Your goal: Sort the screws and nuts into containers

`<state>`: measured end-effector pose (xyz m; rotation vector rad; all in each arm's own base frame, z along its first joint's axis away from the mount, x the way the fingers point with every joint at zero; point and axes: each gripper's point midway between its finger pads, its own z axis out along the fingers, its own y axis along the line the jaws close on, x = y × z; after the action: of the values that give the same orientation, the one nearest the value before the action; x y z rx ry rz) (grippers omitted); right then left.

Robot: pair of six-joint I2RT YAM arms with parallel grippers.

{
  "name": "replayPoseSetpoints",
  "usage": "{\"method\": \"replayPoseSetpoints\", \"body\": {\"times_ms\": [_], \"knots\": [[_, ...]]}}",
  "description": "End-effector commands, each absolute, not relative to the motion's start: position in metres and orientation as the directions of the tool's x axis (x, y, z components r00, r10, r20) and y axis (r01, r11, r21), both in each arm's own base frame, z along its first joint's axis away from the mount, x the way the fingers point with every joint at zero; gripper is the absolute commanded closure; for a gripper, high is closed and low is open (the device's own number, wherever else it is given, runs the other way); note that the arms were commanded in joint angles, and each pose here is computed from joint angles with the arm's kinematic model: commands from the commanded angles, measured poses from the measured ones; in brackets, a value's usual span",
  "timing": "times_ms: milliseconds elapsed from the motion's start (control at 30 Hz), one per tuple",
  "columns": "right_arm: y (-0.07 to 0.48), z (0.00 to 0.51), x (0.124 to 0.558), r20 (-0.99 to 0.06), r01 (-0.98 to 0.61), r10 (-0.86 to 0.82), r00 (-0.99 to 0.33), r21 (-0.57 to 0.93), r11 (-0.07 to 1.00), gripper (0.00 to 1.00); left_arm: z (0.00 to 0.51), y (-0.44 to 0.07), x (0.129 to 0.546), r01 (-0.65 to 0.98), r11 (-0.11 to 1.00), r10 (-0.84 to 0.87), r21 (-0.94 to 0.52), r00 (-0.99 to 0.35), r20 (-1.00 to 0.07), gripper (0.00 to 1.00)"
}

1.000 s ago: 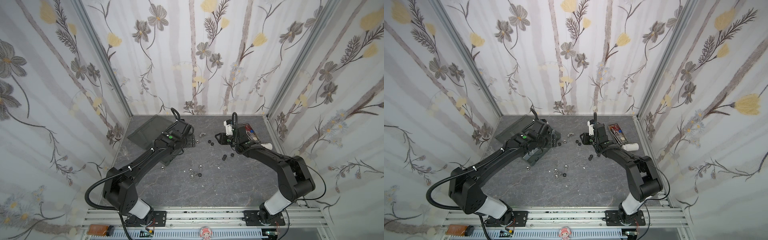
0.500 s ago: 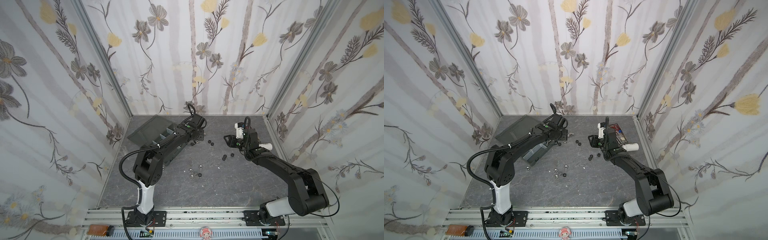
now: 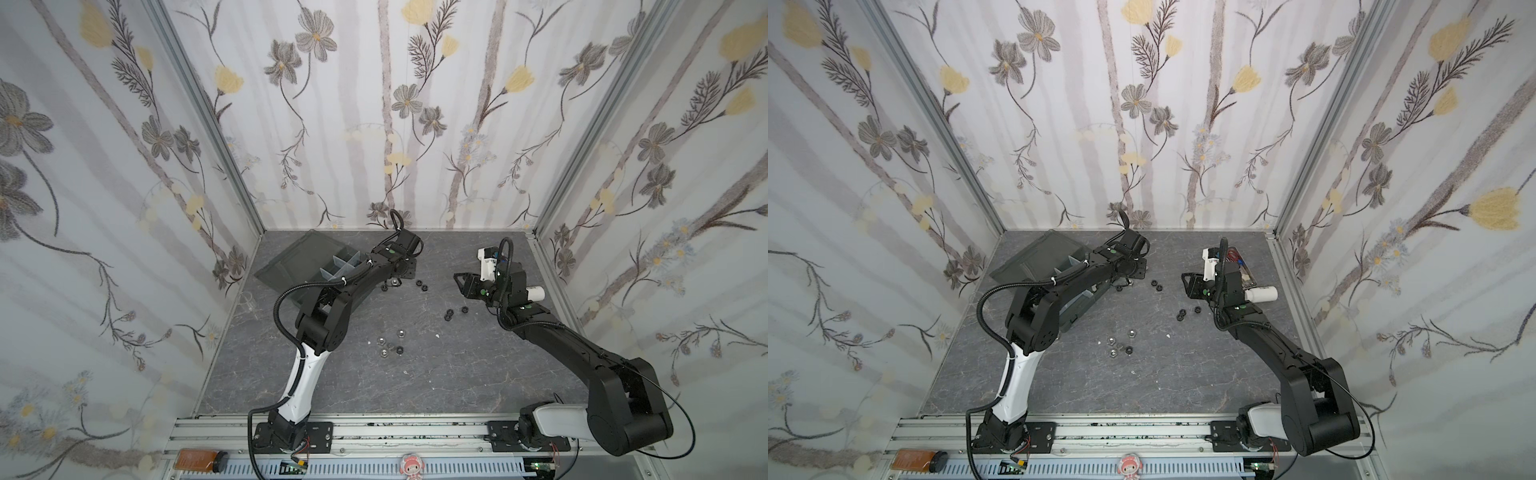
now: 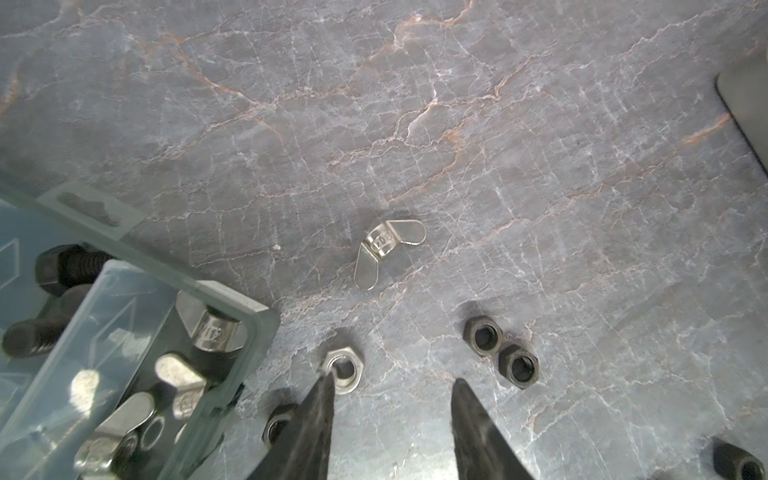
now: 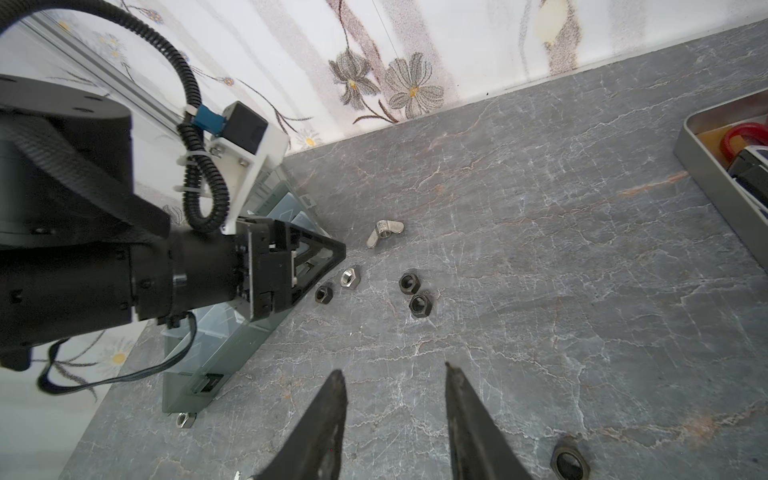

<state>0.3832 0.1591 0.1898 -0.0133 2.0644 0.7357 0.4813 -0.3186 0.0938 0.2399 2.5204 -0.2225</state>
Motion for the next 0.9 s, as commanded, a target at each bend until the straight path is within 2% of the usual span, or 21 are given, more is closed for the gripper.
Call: {"method": "replayPoseSetpoints", "body": {"times_ms": [0,867], "knots": [[0.161,0.201,0.382,-0.779,-0.303,0.277,-0.563,0.506,0.808,0.59,0.093,-0.322,0.497,0.237,0.969,0.142,-0.075,-0.775,-0.616,0.53],[0.152,0.210,0.372,-0.786,-0.289,0.270,-0.556,0.488,0.824,0.59,0.031,-0.321,0.528,0.246,0.969,0.193,-0.020,-0.805,-0.561,0.50]]}}
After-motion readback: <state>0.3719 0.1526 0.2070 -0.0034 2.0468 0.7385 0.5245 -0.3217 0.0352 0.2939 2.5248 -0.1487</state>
